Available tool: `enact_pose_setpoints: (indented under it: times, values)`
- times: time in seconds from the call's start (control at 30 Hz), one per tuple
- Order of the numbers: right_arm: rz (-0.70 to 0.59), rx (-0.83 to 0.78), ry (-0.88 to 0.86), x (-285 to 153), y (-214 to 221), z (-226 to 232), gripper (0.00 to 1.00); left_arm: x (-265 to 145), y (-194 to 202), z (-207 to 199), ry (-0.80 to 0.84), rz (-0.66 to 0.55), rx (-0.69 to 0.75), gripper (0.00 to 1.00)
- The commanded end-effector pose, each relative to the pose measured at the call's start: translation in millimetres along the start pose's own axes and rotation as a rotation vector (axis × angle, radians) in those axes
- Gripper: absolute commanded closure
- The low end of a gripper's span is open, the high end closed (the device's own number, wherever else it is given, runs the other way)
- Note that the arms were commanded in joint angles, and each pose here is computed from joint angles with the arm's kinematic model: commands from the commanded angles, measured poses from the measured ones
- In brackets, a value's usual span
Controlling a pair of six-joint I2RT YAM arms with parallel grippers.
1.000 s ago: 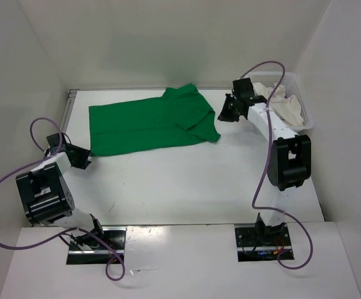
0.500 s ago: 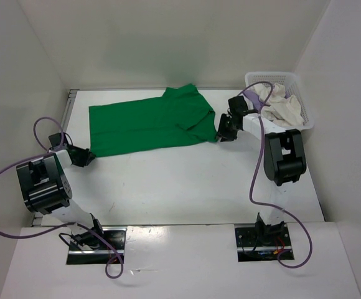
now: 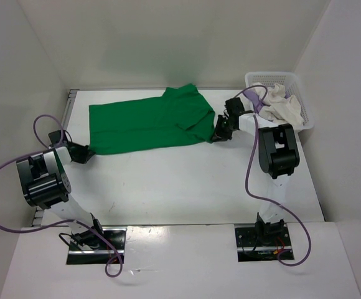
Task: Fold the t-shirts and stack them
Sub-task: Fold the flattened tshirt in 1/3 of the way
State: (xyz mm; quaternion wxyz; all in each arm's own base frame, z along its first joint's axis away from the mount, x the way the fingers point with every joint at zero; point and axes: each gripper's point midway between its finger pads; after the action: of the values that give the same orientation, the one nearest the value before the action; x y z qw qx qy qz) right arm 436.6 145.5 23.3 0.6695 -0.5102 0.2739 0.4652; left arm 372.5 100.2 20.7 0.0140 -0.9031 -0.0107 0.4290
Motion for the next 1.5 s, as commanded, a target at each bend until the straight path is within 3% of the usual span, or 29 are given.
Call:
enact_pose_setpoints:
  times: [0.0,0.23,0.5,0.77,0.97,1.07,1.13,1.17,1.2,1.33,1.47]
  values:
    - [-0.075,0.013,-0.048,6,-27,12,0.82,3,-5,-16,0.044,-0.004,0.007,1.0]
    - [-0.123,0.039,0.103,-19,-38,-11,0.99,-3,-14,-26,0.04,-0.03,0.087,1.0]
    - [-0.117,0.084,0.184,-66,-2,-44,1.0,-10,-18,-23,0.008,-0.052,0.142,1.0]
    - [0.013,0.099,0.286,-89,63,-67,1.0,-31,-4,1,-0.043,-0.027,0.181,1.0]
    - [0.047,0.111,0.306,-113,86,-77,1.0,-56,-10,9,-0.073,-0.095,0.245,1.0]
    - [0.062,0.115,0.265,-111,90,-70,0.86,-58,3,23,-0.075,-0.05,0.239,1.0]
    - [0.04,0.11,0.247,-114,85,-66,0.64,-59,5,26,-0.076,-0.049,0.239,0.95]
    - [0.015,0.105,0.225,-120,80,-60,0.6,-61,6,27,-0.072,-0.052,0.24,0.9]
    - [0.001,0.102,0.212,-124,78,-57,0.58,-66,7,21,-0.049,-0.052,0.244,0.83]
    - [-0.009,0.091,0.149,-133,81,-37,0.57,-80,7,3,0.004,-0.059,0.256,0.79]
    - [0.041,0.058,0.057,-122,101,5,0.68,-93,11,-5,0.037,-0.072,0.286,0.74]
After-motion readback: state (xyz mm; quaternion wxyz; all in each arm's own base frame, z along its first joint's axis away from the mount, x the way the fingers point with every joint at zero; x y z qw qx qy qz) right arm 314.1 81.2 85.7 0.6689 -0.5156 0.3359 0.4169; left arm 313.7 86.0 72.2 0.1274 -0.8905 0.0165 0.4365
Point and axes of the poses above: each gripper's point midway between its finger pads, its own x axis out along the fingers, its own z axis along the line the jaws close on, y = z × x, and after that the axes turned 15 degrees about -x, right-handed
